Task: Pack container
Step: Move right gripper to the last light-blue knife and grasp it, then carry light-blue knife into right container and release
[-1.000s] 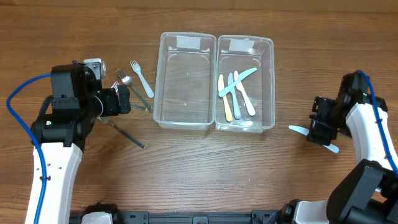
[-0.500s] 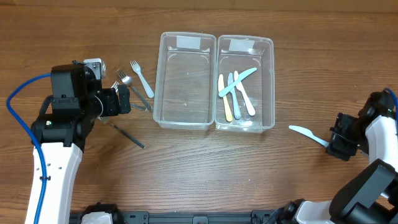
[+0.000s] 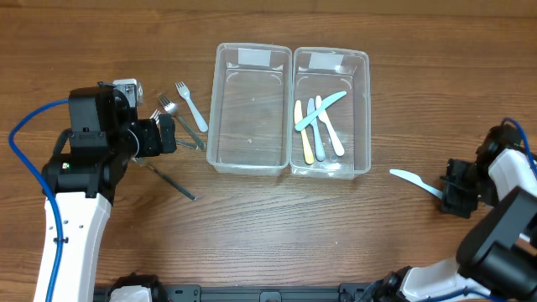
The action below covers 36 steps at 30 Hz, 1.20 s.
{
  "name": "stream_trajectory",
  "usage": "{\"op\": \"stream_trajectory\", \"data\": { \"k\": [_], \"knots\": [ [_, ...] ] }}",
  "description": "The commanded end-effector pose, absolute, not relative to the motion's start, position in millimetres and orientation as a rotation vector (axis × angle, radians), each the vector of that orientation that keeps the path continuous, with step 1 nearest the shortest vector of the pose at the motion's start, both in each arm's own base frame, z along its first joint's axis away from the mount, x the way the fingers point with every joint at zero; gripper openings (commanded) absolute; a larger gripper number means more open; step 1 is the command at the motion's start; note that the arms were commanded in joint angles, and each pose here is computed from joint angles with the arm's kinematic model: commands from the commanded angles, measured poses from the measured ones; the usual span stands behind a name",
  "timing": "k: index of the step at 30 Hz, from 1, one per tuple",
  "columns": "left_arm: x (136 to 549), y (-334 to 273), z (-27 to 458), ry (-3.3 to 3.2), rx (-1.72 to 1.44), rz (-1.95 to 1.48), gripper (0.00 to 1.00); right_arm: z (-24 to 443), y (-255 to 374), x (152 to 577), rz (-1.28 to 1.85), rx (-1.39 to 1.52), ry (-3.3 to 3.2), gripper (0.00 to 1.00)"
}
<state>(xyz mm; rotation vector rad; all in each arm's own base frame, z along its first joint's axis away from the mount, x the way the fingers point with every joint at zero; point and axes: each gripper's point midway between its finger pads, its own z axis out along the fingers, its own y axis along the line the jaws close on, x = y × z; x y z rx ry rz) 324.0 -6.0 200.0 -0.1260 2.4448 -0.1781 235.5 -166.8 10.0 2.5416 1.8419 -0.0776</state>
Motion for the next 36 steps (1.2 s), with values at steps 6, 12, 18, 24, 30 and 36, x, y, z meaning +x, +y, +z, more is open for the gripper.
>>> {"op": "stream_trajectory", "data": {
  "k": [6,12,18,24,30,36],
  "knots": [
    [328.9,-4.0,208.1,2.426,-0.107,-0.163,1.00,-3.6,-163.8,230.0,-0.104,2.571,1.877,0.65],
    [328.8,-4.0,208.0,2.427,-0.107,-0.163,1.00,-3.7,-164.9,230.2,-0.109,2.550,1.898,0.46],
    [328.9,-4.0,208.1,2.426,-0.107,-0.163,1.00,-6.9,-162.0,224.9,-0.122,2.556,1.912,0.20],
    [328.8,-4.0,208.0,2.427,-0.107,-0.163,1.00,-7.1,-162.1,225.5,-0.119,2.551,1.916,0.04],
    [328.8,-4.0,208.0,2.427,-0.107,-0.163,1.00,-0.1,-159.2,243.8,0.022,2.359,2.114,0.04],
    [328.8,-4.0,208.0,2.427,-0.107,-0.163,1.00,37.8,-157.6,287.2,0.260,2.004,2.282,0.04]
  ]
}}
